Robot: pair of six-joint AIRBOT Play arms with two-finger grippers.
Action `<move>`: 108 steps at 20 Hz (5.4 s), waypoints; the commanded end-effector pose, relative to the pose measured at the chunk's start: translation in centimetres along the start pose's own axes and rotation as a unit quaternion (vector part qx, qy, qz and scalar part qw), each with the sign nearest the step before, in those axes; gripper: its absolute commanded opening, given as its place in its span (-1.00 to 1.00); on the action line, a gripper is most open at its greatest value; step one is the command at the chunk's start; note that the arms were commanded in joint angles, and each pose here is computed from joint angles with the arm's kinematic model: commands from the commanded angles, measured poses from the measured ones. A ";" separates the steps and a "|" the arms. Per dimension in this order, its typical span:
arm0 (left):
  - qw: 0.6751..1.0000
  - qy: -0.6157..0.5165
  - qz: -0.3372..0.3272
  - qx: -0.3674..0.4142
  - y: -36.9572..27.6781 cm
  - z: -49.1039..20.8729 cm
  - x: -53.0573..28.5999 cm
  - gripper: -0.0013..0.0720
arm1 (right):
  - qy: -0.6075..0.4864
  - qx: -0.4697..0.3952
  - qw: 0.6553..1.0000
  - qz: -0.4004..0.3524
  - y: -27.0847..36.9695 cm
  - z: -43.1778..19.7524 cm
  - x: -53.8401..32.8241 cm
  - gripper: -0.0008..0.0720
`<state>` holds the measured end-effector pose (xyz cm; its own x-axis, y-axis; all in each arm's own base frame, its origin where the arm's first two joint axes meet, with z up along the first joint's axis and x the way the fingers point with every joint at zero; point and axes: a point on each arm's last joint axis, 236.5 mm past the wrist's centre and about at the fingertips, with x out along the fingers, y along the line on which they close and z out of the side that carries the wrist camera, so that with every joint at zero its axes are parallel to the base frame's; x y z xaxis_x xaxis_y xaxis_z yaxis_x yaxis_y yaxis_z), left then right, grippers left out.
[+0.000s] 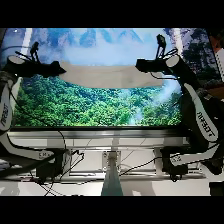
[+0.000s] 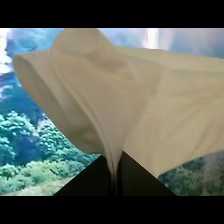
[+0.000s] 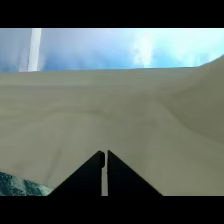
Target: Fold the clothes and pants, and hang the long-sleeved shirts on hangers.
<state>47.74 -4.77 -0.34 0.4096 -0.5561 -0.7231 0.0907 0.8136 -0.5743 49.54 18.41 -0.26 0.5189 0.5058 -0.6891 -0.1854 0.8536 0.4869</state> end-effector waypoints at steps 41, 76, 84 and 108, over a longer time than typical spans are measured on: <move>0.958 -0.110 -0.068 0.255 -27.6 -2.5 9.8 0.98 | 0.169 0.120 0.978 -0.003 -11.2 0.1 -2.2 0.46; 0.976 -0.069 0.119 0.171 -5.5 2.2 -11.6 0.98 | -0.174 0.081 0.891 -0.412 -5.9 3.4 -49.3 -0.95; 0.976 -0.069 0.119 0.171 -5.5 2.2 -11.6 0.98 | -0.321 0.215 0.687 -0.615 -6.3 -7.1 -68.6 -0.92; 0.976 -0.069 0.119 0.171 -5.5 2.2 -11.6 0.98 | -0.099 -0.130 0.959 -0.232 4.7 8.4 -32.4 -0.95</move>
<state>44.48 -2.48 12.02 0.5715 -0.3369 -0.7482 0.2664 0.9386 -0.2192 36.52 0.07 28.81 0.7026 0.0560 -0.7093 0.0493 0.9907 0.1270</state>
